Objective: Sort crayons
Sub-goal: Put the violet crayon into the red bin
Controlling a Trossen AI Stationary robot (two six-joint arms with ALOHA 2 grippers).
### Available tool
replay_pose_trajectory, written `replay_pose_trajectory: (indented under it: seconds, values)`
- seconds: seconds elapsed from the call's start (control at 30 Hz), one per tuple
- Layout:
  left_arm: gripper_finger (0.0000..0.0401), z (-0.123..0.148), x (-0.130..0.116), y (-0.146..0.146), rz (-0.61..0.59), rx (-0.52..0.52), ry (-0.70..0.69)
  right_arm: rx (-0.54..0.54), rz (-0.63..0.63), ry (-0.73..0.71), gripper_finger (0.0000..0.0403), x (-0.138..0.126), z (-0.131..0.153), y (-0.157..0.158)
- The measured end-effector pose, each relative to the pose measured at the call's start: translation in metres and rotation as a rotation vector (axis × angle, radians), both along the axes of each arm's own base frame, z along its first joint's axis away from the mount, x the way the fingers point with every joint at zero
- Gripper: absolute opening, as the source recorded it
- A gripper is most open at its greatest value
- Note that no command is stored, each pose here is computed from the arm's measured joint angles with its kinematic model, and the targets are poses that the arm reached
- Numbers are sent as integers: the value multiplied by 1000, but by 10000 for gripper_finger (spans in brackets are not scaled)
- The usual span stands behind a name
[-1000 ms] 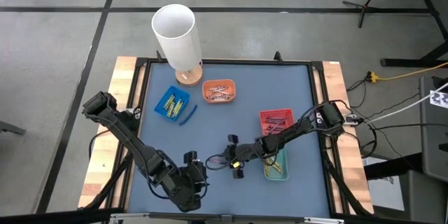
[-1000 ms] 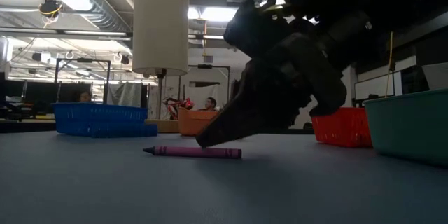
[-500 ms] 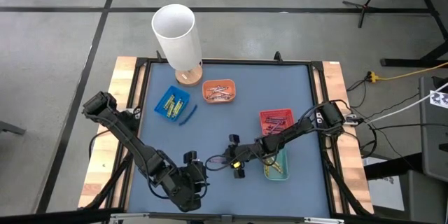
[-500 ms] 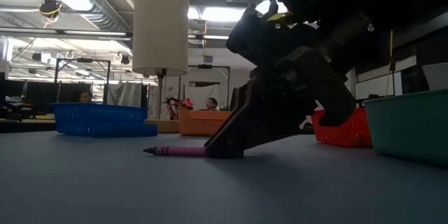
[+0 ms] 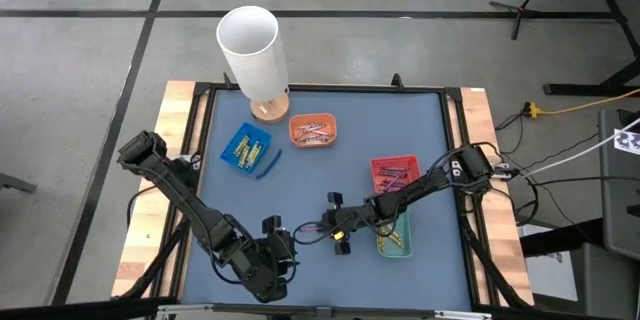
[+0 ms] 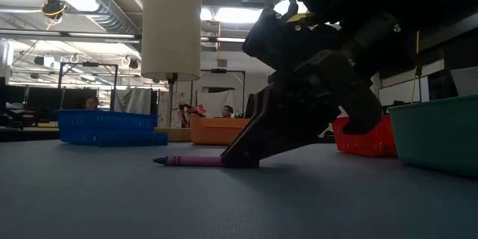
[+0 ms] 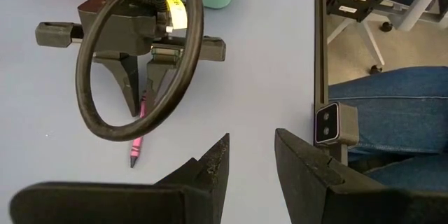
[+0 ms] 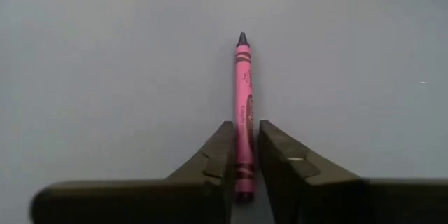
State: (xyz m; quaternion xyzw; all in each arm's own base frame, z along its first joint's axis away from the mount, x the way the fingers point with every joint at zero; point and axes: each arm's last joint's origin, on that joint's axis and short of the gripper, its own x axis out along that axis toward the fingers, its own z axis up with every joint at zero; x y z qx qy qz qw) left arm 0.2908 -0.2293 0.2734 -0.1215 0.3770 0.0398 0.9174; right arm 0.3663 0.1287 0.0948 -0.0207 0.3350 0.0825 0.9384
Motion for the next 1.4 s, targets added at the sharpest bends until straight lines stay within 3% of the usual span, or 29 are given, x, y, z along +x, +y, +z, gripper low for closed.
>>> replay_pose_trajectory:
  seconds: [0.23,0.67,1.03,1.4]
  values:
    - [99,0,0,0,0,0,0,2,3,2,31,0,0,0]
    - [99,0,0,0,0,1,0,-1,5,11,34,-4,10,-2]
    - [99,0,0,0,-2,3,1,-81,38,12,34,-24,72,-10]
    - [99,0,0,0,-3,4,1,-205,-26,151,35,-84,139,-34]
